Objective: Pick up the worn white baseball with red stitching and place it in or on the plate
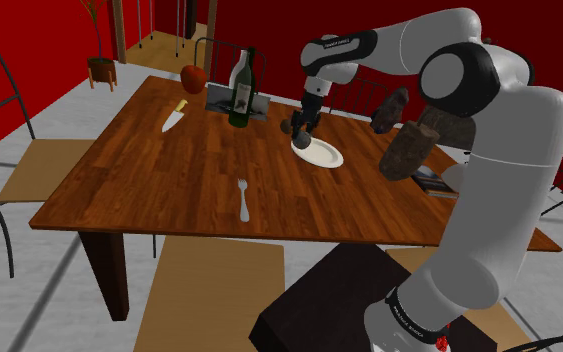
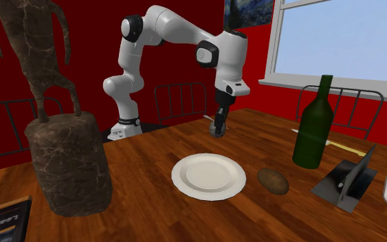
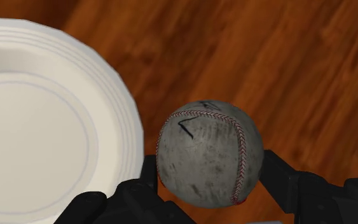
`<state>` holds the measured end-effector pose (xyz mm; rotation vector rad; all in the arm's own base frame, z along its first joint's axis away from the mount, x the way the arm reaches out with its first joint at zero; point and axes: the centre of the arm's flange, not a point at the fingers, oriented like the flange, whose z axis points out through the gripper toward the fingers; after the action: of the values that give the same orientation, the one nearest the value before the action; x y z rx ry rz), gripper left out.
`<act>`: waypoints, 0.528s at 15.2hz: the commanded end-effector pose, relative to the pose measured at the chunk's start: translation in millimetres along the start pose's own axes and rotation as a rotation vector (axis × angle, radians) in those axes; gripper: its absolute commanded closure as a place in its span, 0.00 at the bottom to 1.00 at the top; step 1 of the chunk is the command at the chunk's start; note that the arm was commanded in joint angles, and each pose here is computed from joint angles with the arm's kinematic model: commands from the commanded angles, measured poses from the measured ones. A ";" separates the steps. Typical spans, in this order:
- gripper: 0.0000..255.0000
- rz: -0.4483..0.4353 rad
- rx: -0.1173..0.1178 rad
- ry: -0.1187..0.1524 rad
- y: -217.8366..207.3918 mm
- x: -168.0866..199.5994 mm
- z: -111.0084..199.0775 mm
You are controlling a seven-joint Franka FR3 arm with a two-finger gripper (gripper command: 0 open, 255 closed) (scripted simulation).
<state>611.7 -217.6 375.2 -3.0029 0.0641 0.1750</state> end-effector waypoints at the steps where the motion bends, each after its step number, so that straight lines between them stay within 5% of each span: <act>1: 1.00 0.000 0.000 0.000 -1.6 -1.4 -8.6; 8: 1.00 0.000 0.000 0.000 89.4 4.3 -23.7</act>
<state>617.9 -295.7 387.7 -3.0028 0.0652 0.1743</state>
